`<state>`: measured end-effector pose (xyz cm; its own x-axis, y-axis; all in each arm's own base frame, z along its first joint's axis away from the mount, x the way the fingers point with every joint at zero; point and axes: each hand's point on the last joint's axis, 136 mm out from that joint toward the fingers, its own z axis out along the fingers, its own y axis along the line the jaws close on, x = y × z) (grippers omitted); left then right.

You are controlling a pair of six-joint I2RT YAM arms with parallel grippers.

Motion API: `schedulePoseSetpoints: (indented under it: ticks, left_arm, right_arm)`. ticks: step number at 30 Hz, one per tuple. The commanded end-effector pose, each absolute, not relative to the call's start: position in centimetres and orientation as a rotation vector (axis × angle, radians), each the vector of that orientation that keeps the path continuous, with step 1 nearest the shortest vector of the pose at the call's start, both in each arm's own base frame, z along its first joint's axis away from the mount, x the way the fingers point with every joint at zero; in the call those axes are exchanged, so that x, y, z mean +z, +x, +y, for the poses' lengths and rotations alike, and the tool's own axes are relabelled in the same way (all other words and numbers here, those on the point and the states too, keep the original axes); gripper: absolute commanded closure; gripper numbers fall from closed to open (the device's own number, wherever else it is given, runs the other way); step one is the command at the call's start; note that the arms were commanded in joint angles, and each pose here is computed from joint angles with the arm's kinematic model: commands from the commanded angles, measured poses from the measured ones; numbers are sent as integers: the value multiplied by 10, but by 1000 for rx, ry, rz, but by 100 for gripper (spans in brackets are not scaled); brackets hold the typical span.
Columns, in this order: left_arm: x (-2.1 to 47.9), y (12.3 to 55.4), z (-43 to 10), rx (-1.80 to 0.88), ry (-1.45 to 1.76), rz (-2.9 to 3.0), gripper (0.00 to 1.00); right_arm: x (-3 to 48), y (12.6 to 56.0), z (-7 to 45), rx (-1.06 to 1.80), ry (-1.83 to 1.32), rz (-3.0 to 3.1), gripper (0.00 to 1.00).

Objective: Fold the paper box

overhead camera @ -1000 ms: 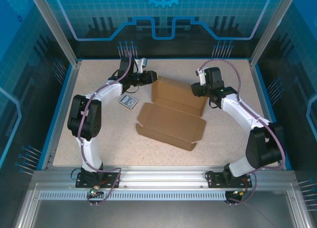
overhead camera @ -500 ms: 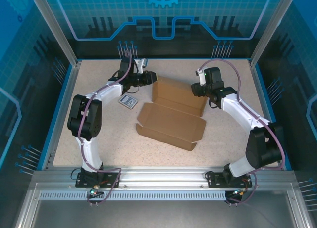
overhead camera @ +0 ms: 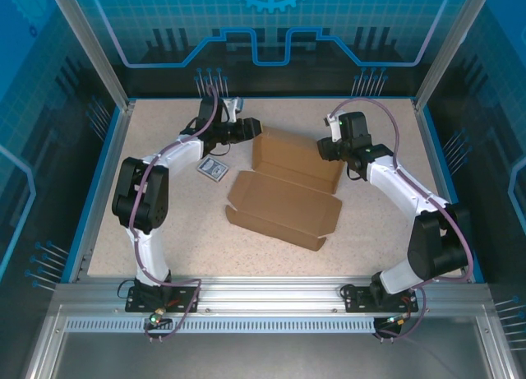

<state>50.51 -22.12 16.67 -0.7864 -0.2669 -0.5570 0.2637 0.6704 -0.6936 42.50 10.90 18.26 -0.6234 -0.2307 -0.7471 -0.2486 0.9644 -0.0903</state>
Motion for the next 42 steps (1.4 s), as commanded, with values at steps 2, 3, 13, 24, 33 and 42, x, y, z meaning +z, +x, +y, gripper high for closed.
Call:
schedulePoseSetpoints:
  ticks: [2,3,13,24,33,42]
  left_arm:
    - [199,505,-210,-1018,-2,2171,41]
    - [201,504,-208,-1012,-1,2159,39]
    - [211,488,-184,-972,-22,2054,31]
    - [197,451,-151,-788,-116,2129,31]
    - [157,408,-127,-667,-197,2237,30]
    - [112,363,-126,-639,-208,2454,31]
  right_arm:
    - [165,412,114,13,-395,2326,44]
    - [166,412,114,9,-395,2325,44]
    - [175,417,116,16,-399,2310,43]
    - [215,426,118,2,-409,2252,32]
    - [219,413,145,155,-562,2228,26]
    - [202,413,159,160,-657,2238,25]
